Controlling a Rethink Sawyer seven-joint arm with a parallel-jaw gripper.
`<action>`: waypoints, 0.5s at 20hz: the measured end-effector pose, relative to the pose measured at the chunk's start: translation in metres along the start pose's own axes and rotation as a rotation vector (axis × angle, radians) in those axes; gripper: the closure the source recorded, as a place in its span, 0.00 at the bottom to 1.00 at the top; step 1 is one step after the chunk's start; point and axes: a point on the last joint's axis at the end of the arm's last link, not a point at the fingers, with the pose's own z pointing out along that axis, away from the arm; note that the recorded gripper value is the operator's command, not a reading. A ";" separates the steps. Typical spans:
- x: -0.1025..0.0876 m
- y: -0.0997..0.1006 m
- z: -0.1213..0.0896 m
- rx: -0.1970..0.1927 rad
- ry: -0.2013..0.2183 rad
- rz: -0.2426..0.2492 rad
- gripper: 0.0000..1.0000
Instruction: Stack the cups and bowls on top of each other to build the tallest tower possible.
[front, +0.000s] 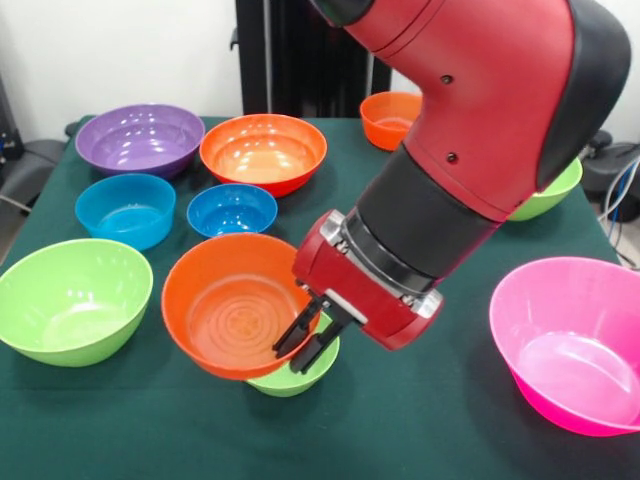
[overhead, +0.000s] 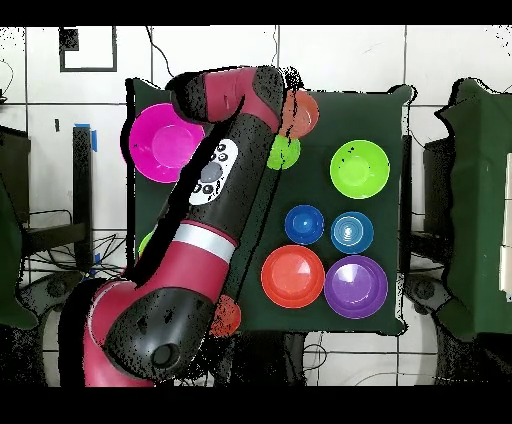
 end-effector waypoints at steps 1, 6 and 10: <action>0.001 0.002 -0.002 0.000 0.004 0.004 1.00; 0.003 0.011 -0.011 -0.007 0.006 0.015 1.00; 0.002 0.017 -0.016 -0.013 -0.004 0.012 1.00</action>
